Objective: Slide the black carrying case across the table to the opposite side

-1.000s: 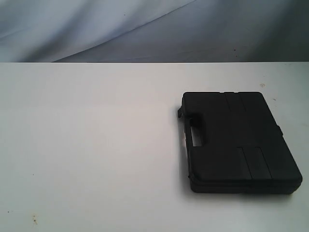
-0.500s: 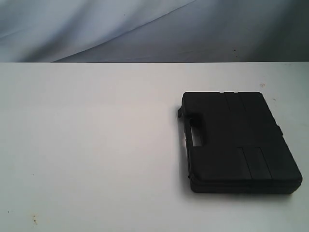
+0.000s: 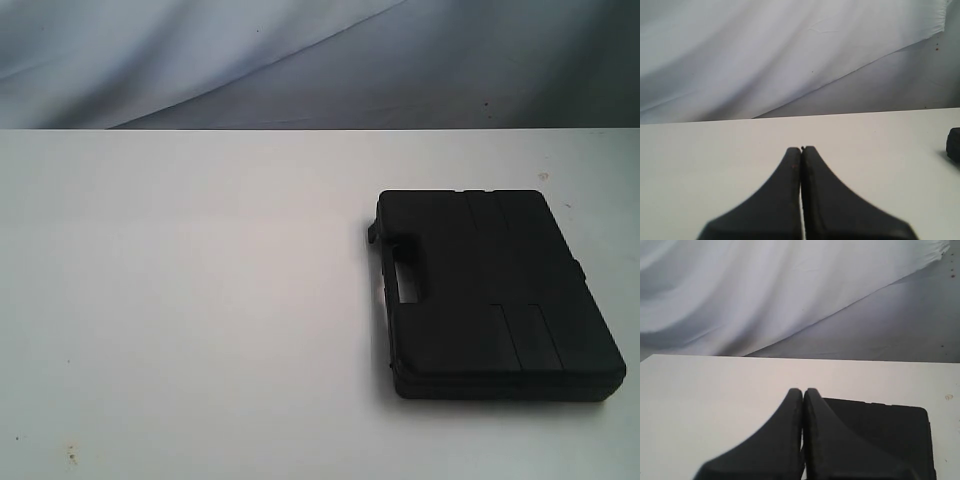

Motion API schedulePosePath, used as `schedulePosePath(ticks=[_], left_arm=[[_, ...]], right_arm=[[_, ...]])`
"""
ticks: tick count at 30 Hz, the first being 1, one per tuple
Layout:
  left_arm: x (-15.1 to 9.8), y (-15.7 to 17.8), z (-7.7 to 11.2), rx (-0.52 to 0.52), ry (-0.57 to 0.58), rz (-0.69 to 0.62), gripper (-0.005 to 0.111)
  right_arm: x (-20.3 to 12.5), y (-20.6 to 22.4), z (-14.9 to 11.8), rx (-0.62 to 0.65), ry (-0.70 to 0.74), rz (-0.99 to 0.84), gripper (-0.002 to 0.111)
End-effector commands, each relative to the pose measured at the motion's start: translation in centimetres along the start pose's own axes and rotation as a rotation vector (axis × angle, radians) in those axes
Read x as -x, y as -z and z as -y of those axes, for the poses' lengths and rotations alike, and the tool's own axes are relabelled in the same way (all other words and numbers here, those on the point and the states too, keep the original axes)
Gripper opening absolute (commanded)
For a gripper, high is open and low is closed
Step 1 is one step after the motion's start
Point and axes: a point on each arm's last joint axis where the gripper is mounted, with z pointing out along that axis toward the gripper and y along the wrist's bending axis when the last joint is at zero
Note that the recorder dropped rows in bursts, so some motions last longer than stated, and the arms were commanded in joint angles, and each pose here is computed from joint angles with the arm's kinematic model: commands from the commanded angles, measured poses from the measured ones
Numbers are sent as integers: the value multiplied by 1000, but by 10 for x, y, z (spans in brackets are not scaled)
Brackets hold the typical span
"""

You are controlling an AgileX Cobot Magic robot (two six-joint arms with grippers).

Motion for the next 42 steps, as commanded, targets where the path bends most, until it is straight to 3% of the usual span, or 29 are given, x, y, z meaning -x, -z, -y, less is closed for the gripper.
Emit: schedulePosePath(ticks=[1, 11, 23, 34, 42], left_arm=[[-1, 0, 0, 2, 10, 6, 0], [-1, 0, 0, 2, 10, 6, 0], [-1, 0, 0, 2, 10, 6, 0], [-1, 0, 0, 2, 10, 6, 0], [-1, 0, 0, 2, 10, 6, 0]], right_arm=[[24, -17, -2, 26, -1, -37, 0], [51, -67, -11, 134, 21, -183, 0], [31, -157, -38, 191, 23, -412, 0], [5, -223, -60, 56, -15, -642, 0], [-18, -262, -65, -126, -17, -868, 0]])
